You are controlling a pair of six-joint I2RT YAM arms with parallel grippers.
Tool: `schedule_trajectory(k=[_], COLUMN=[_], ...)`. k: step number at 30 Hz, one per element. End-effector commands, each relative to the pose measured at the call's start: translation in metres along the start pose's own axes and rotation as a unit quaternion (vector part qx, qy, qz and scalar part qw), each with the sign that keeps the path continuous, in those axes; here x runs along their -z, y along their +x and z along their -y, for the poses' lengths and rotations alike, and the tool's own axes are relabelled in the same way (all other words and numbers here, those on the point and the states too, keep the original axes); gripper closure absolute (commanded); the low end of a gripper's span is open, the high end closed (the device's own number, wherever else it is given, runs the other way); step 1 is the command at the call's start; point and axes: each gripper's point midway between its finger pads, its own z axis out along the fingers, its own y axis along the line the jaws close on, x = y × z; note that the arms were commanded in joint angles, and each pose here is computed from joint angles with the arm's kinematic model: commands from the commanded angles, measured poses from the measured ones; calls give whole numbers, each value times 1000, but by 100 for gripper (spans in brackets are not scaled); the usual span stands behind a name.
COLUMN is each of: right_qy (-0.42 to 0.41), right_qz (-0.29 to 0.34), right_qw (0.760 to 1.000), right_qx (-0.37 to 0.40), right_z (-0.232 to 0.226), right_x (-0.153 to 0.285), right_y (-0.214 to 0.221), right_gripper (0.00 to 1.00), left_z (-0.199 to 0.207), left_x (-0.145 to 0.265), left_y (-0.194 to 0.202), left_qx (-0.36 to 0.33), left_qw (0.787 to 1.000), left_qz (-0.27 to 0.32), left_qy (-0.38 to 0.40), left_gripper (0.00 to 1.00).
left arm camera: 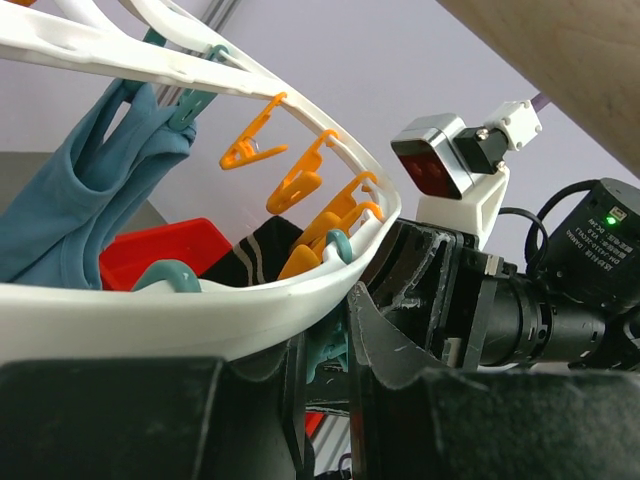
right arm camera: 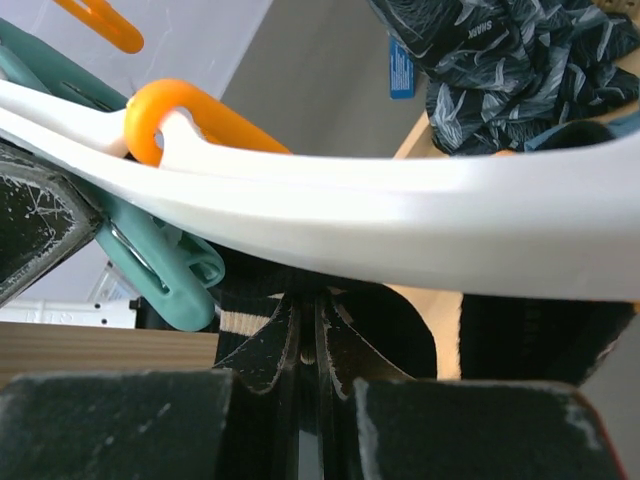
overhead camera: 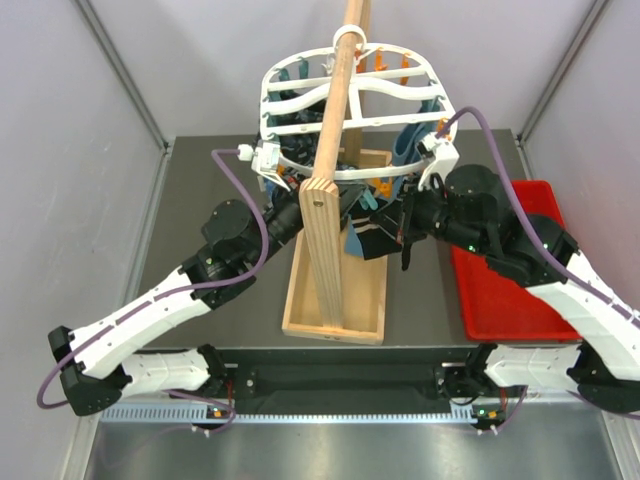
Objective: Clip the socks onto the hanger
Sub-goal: Clamp the sock onto the hanger.
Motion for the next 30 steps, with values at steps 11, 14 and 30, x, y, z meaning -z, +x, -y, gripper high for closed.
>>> schedule_trajectory(k=[11,14,30], right_qy=[-44,-41,-37], right_qz=[23,25,52], right_qw=[999,999,998], right_qx=[9,10,14], right_z=[-24,-23,-21], right_x=[19,17,33], right_y=[-24,-25,-39], right_gripper=[100,100,100], left_z=[4,4,2], left_x=[17,17,20], left_y=[62,63,67], left_qx=[-34,-34,-37], left_qw=[989,989,987], left_qz=[-140,-142,-154], left_qy=[35,36,34], left_gripper=[100,100,100])
